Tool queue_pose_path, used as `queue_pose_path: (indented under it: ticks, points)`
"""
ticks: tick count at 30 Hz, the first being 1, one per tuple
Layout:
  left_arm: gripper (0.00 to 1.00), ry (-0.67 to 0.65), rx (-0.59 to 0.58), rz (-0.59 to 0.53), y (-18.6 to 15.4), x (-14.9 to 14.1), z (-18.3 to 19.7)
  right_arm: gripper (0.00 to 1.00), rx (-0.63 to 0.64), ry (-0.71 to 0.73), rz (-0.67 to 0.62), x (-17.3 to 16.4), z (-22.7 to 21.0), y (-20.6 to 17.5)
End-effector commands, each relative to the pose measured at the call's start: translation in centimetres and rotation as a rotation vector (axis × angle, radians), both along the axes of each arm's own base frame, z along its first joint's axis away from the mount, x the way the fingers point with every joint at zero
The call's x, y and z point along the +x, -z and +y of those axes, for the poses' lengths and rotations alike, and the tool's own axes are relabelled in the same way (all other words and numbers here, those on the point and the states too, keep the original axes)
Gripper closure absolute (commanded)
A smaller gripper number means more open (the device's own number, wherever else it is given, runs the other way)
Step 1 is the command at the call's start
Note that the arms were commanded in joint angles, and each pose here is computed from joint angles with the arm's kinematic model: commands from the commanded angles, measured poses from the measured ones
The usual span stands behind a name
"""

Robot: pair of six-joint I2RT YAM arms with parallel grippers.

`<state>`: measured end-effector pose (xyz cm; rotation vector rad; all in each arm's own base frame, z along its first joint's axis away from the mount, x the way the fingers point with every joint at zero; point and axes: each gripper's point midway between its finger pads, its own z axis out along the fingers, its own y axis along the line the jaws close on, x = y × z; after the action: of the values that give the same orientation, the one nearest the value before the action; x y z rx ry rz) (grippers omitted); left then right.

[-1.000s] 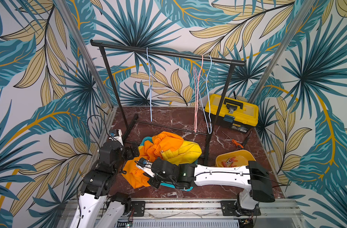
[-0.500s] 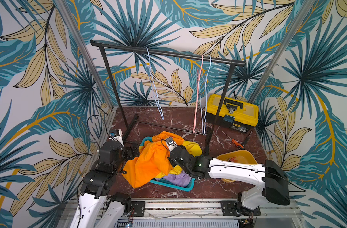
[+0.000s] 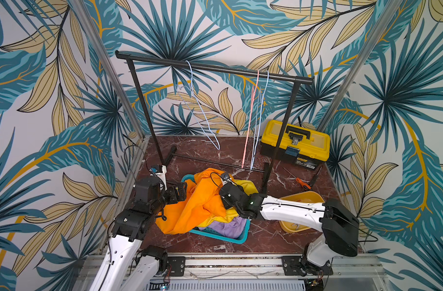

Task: Remove the clothespins securing shorts to the hanger
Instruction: Adjust the shorts in the basket.

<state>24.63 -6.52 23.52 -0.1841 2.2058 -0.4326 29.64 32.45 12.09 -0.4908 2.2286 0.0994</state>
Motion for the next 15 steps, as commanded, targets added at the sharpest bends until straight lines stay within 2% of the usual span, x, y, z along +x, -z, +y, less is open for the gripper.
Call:
queue_pose_path:
  ticks: [1,6,10,14,15]
  points:
    - [0.01,0.041,-0.07,-0.038,-0.4,0.1,-1.4,1.0,-0.015,0.019,0.155,-1.3,-0.5,4.0]
    - [0.0,0.085,-0.072,-0.006,1.1,0.2,-2.9,1.0,0.044,0.03,0.293,-1.7,-0.1,6.8]
    - [0.0,0.158,-0.093,0.02,2.8,0.7,-6.1,0.99,0.084,0.028,0.36,-2.1,-0.2,8.1]
    - [0.0,0.2,-0.081,0.037,4.5,1.6,-8.7,0.68,0.169,0.002,0.329,-1.9,0.5,6.6]
    - [0.01,0.212,-0.087,0.035,4.6,1.7,-9.2,0.63,0.183,-0.001,0.321,-2.0,0.5,6.1]
